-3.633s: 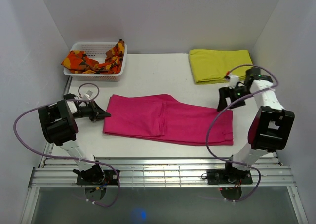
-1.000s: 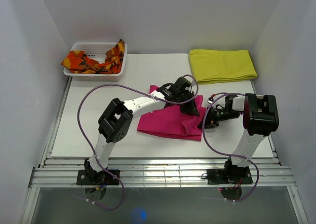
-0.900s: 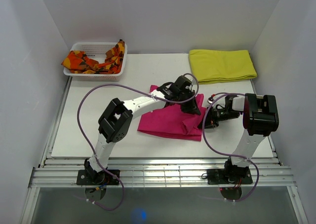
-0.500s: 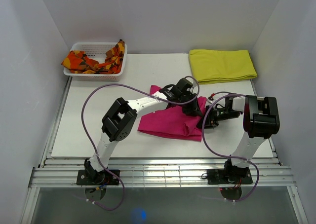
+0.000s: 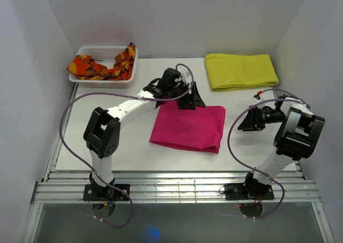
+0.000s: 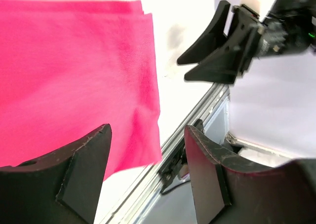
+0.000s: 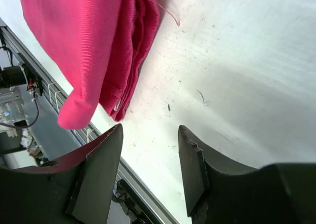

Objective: Fold and stack the trousers
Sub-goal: Fold the trousers

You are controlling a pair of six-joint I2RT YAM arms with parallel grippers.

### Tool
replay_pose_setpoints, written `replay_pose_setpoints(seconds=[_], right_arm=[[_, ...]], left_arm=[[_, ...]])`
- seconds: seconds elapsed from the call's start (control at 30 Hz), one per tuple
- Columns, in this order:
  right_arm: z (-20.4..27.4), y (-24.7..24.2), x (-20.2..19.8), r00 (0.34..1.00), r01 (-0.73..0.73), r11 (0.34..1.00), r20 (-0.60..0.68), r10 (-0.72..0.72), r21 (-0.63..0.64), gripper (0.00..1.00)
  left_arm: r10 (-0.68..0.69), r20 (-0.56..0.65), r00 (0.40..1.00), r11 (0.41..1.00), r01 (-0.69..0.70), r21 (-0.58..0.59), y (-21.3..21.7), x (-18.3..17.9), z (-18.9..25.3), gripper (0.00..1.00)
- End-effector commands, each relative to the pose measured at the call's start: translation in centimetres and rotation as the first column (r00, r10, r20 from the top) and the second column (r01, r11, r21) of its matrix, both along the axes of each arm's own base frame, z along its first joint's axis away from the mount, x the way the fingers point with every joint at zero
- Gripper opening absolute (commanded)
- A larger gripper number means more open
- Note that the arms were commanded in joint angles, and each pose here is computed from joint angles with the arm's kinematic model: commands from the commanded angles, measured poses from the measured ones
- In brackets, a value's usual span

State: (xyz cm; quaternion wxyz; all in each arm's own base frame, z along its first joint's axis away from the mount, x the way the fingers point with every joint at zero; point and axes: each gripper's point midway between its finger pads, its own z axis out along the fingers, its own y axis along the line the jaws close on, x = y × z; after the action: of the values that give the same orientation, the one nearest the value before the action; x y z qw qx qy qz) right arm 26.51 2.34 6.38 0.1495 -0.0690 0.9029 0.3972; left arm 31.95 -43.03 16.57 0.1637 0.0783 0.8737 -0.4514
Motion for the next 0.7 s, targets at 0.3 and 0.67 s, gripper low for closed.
replay_pose_setpoints(seconds=[0.3,0.67], right_arm=[[7.3,12.7,-3.1,0.907,-0.412,0.893,0.178,0.382,0.182,0.58],[-3.9,11.7,-7.2,0.875,-0.467,0.884,-0.139,0.464,0.012,0.53]], left_arm=[[-0.215,0.226,0.950,0.945,0.260,-0.197,14.7,-2.6,4.6,0.96],[-0.148,-0.018,0.989,0.971,0.142,-0.192,18.1,-2.3,-4.3,0.87]])
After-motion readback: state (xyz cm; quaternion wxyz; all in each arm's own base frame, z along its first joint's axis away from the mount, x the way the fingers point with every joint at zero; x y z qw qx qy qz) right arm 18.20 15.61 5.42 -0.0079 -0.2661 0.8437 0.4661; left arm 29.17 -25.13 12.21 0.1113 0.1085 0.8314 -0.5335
